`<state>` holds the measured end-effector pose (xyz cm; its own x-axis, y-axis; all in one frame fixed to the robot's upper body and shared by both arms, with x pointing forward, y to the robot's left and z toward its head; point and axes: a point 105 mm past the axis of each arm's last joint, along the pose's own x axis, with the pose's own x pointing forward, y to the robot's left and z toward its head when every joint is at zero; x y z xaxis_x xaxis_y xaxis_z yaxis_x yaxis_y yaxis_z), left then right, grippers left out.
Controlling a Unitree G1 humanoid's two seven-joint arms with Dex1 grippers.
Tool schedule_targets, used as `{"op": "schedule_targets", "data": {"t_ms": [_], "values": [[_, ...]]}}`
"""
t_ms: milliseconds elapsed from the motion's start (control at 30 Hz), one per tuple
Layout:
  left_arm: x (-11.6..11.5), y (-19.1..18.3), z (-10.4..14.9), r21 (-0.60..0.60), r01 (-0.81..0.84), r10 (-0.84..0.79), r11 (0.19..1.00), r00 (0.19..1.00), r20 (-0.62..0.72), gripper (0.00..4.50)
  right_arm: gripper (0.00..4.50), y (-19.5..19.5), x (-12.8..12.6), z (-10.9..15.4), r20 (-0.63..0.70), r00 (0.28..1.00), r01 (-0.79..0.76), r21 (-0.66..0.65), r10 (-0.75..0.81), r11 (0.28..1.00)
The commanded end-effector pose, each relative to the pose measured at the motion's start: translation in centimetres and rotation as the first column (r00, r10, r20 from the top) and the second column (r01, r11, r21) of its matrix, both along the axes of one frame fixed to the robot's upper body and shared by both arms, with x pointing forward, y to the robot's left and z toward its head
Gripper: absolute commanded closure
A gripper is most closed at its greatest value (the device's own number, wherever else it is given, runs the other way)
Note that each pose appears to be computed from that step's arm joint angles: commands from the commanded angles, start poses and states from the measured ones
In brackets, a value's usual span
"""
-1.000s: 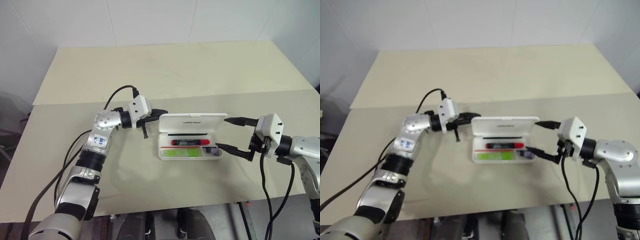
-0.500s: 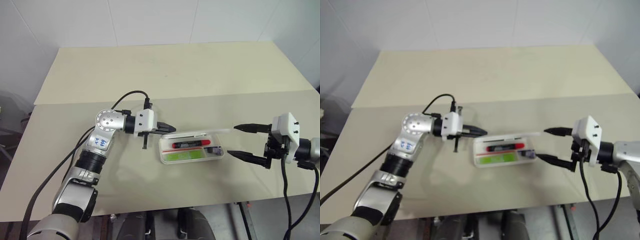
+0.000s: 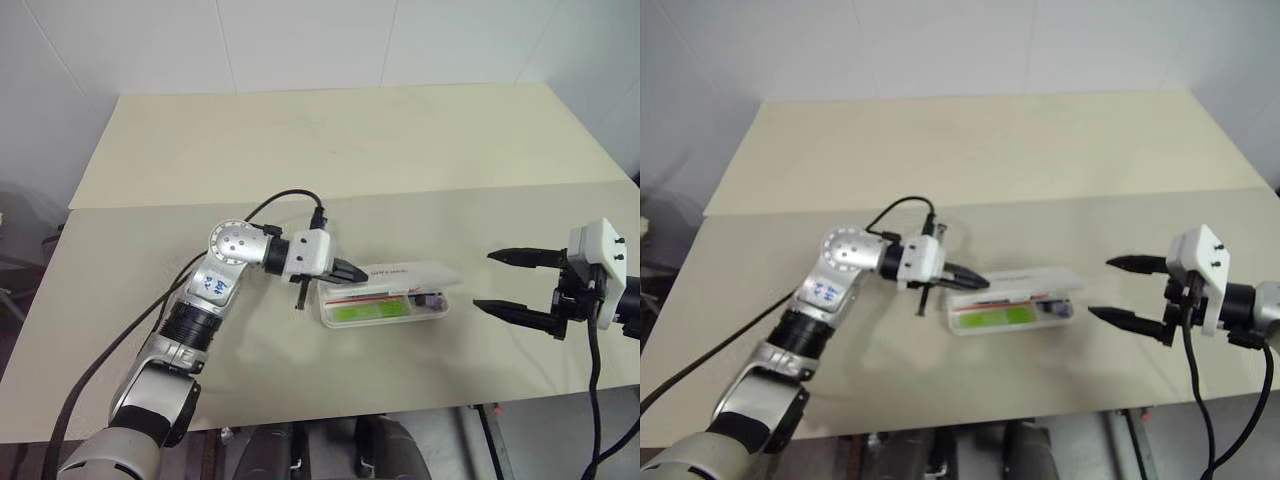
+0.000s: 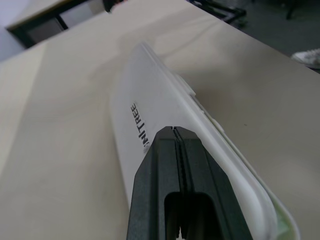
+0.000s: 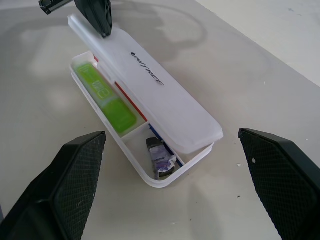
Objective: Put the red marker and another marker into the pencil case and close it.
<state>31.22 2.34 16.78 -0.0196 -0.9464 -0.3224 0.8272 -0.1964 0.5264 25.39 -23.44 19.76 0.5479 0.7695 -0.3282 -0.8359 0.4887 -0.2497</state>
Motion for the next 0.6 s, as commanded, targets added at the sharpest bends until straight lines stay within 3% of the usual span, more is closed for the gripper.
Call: {"op": "schedule_targets", "data": {"t_ms": [33, 233, 600], "values": [[-0.6, -0.5, -0.6, 0.043, -0.003, 0.002, 0.999, 1.000, 0.009, 4.47, 0.00, 0.1, -0.3, 1.4, 0.062, 0.998, 0.005, 0.002, -0.006, 1.000], [-0.2, -0.5, -3.4, 0.123, -0.074, 0.076, 0.990, 0.997, -0.014, 4.47, 0.00, 0.6, -0.4, 1.2, 0.078, 0.997, 0.013, 0.024, -0.015, 1.000], [0.6, -1.6, -4.9, 0.114, -0.188, 0.196, 0.976, 0.978, -0.067, 4.47, 0.00, 2.3, -0.6, 0.6, 0.104, 0.994, 0.006, 0.077, -0.015, 0.997]]}}
